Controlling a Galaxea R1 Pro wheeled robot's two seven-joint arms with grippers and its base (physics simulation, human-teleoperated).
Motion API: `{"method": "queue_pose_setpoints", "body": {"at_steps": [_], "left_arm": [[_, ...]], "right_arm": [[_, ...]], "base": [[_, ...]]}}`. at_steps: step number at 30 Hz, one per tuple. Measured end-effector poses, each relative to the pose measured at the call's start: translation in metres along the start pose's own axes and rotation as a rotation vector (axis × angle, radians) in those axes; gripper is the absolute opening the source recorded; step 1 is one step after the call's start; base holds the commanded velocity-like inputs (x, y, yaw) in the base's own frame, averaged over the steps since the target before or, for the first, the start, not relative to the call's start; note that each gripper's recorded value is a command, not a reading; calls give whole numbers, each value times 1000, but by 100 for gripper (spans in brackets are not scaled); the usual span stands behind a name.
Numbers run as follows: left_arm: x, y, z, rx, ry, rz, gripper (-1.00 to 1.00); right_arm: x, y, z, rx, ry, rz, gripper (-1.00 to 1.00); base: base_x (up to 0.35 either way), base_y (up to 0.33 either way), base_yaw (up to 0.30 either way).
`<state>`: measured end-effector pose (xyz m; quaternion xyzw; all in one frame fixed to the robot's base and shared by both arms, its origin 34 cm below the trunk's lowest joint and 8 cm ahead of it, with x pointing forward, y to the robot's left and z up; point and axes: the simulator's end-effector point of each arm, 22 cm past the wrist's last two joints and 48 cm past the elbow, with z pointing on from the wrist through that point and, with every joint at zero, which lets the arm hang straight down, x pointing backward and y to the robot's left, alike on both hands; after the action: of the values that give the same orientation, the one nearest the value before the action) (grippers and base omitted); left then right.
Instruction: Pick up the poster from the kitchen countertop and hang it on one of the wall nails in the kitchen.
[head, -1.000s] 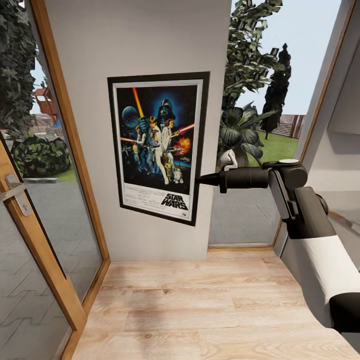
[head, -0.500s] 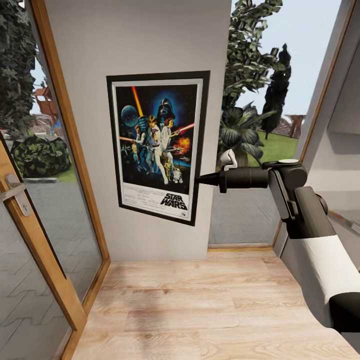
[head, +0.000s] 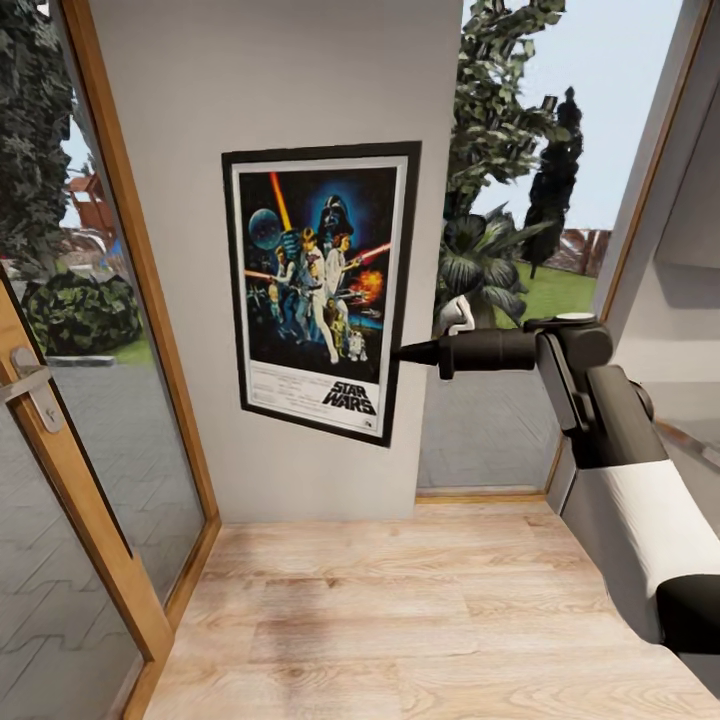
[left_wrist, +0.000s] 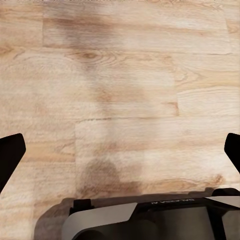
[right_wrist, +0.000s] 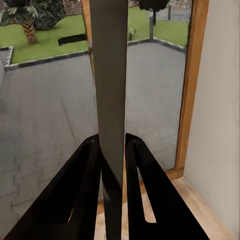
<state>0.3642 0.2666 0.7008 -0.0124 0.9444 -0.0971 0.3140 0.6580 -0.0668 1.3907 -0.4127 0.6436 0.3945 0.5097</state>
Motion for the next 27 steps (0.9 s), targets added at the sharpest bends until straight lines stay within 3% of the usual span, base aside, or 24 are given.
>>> {"method": "queue_pose_setpoints", "body": {"at_steps": [5,18,21,27], "left_arm": [[0,0,0,0,0,0,100],[0,0,0,-1,1,0,100],[0,1,0,-2,1,0,100],[0,1,0,-2,1,0,100]], "right_arm": [[-15,-10,-2,9,-3,8,-100],[-31,-10,-3,6,-11,-9,-100],[-32,1,-2,-41,-12,-9,-100],[-32,8,-2,-70,-11,-12,-100]], "base": [[0,0,0],[0,0,0],[0,0,0],[0,0,0]]}}
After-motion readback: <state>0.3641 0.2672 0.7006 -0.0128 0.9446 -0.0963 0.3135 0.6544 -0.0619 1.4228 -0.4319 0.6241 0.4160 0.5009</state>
